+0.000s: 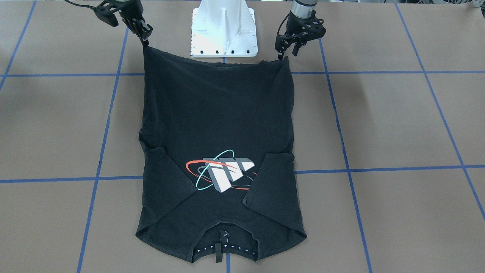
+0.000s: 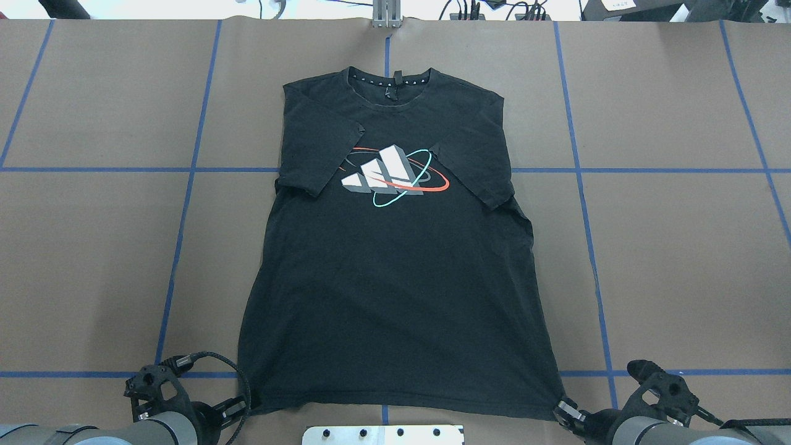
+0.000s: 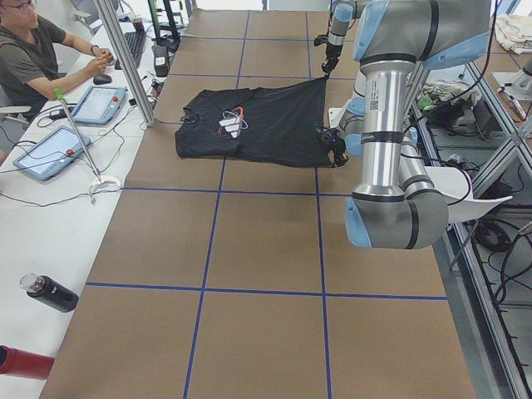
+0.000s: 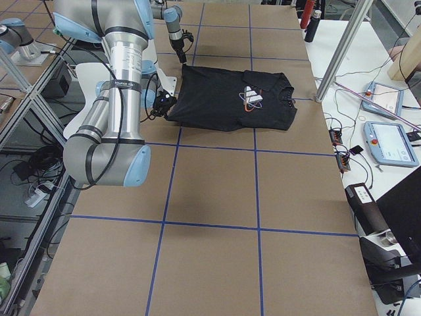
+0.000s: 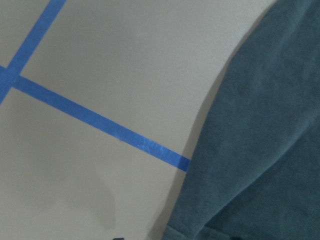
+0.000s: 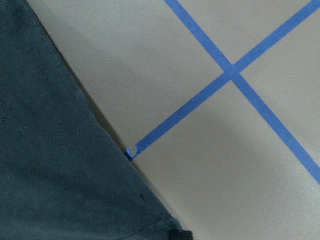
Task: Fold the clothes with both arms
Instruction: 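Grasp both hem corners nearest the robot with left and right grippers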
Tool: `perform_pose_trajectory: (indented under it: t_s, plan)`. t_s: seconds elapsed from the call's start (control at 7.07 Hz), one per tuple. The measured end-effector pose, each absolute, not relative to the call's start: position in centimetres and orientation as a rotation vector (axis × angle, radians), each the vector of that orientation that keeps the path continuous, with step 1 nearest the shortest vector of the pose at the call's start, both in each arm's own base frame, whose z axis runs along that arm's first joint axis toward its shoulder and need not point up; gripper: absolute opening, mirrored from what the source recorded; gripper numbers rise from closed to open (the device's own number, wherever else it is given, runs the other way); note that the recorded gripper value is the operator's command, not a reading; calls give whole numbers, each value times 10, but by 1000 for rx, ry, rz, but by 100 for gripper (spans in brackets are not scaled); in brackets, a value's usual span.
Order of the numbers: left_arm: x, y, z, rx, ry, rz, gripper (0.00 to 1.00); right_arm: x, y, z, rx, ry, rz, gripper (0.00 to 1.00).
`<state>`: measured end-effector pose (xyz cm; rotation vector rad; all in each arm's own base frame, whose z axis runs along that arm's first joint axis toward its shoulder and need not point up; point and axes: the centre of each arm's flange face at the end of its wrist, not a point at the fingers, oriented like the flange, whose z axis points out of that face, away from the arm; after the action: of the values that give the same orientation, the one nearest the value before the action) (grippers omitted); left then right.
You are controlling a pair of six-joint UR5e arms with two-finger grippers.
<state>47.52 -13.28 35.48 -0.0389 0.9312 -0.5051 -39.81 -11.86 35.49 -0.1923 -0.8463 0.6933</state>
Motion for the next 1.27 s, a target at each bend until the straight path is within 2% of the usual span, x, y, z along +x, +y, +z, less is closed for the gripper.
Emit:
perform_pose_trajectory:
  t_s: [0.28,0.42,0.57,0.71,1.27]
  plan:
    - [478,-132,356,-38,928,-502,71,-399,-119,356,-190,-844,694,0]
    - [480,-132,358,-36,924,-500,65,-399,-118,357,-190,-843,693,0]
    - [483,-132,360,-34,920,-496,26,-399,-118,357,-189,-842,693,0]
    - [486,-132,361,-35,919,-494,0,-399,-118,357,-190,-843,693,0]
    - [478,-140,347,-41,946,-506,0,-400,-118,356,-190,-844,693,0]
